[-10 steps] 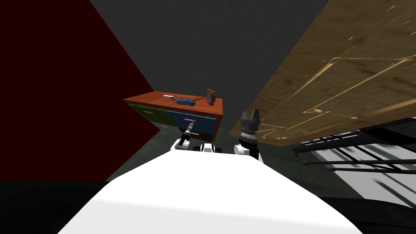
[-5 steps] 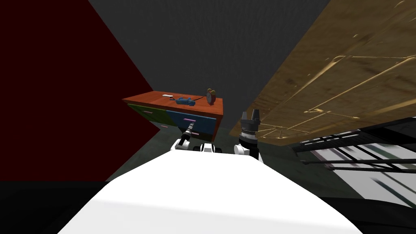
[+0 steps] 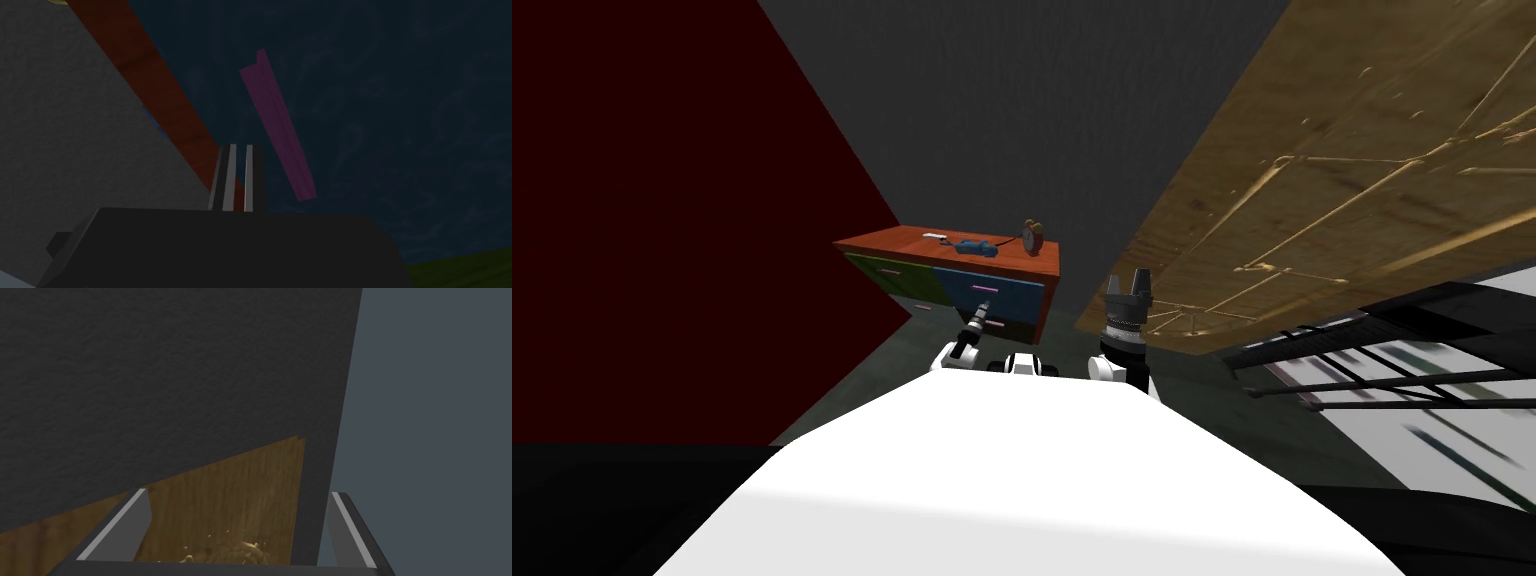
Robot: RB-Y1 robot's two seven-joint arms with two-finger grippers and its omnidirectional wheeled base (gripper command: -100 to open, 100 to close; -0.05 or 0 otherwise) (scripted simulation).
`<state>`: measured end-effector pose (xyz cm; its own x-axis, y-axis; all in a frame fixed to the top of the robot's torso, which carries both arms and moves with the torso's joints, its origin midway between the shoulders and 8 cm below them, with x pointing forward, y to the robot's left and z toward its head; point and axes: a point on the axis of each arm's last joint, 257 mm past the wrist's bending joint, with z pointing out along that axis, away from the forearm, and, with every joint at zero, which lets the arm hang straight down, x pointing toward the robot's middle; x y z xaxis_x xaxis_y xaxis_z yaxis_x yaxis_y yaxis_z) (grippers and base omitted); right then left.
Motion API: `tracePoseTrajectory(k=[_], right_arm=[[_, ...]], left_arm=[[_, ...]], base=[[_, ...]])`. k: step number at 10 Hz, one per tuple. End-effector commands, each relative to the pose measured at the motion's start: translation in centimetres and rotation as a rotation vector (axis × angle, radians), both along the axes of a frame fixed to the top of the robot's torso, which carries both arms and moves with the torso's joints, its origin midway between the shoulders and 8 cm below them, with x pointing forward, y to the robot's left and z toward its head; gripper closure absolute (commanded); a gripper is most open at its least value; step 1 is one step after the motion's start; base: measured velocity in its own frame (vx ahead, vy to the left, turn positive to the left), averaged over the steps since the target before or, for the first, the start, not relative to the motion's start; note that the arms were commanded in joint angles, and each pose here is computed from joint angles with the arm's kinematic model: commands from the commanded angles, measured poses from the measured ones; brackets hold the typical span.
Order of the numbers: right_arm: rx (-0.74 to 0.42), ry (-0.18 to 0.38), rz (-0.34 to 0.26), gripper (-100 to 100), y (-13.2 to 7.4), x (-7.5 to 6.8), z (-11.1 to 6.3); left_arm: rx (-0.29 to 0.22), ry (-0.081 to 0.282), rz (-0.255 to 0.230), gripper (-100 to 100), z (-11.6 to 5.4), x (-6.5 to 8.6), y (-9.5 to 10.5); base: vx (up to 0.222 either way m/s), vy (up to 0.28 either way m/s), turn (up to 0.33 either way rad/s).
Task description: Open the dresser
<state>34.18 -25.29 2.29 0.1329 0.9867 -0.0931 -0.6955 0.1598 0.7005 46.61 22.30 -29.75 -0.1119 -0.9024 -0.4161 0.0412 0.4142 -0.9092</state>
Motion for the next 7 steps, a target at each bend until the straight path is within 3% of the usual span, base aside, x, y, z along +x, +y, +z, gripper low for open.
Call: tracePoseTrajectory(k=[1,4,5,7], right_arm=[[0.0,0.0,0.0,0,0.0,0.0,0.0],[0.0,0.0,0.0,0,0.0,0.0,0.0],[0.0,0.0,0.0,0,0.0,0.0,0.0],[0.0,0.0,0.0,0,0.0,0.0,0.01]], left_arm=[[0.004,0.009,0.005,-100,0.14,0.61,0.2],[0.004,0.011,0.006,-100,0.22,0.79,0.28],[0.004,0.011,0.006,100,0.22,0.79,0.28],[0.005,0.012,0.0,100,0.4,0.37,0.13]], base=[[0.159,-0.011,-0.017],[0.097,-0.006,-0.011],[0.013,-0.001,0.0],[-0.158,0.007,0.03]])
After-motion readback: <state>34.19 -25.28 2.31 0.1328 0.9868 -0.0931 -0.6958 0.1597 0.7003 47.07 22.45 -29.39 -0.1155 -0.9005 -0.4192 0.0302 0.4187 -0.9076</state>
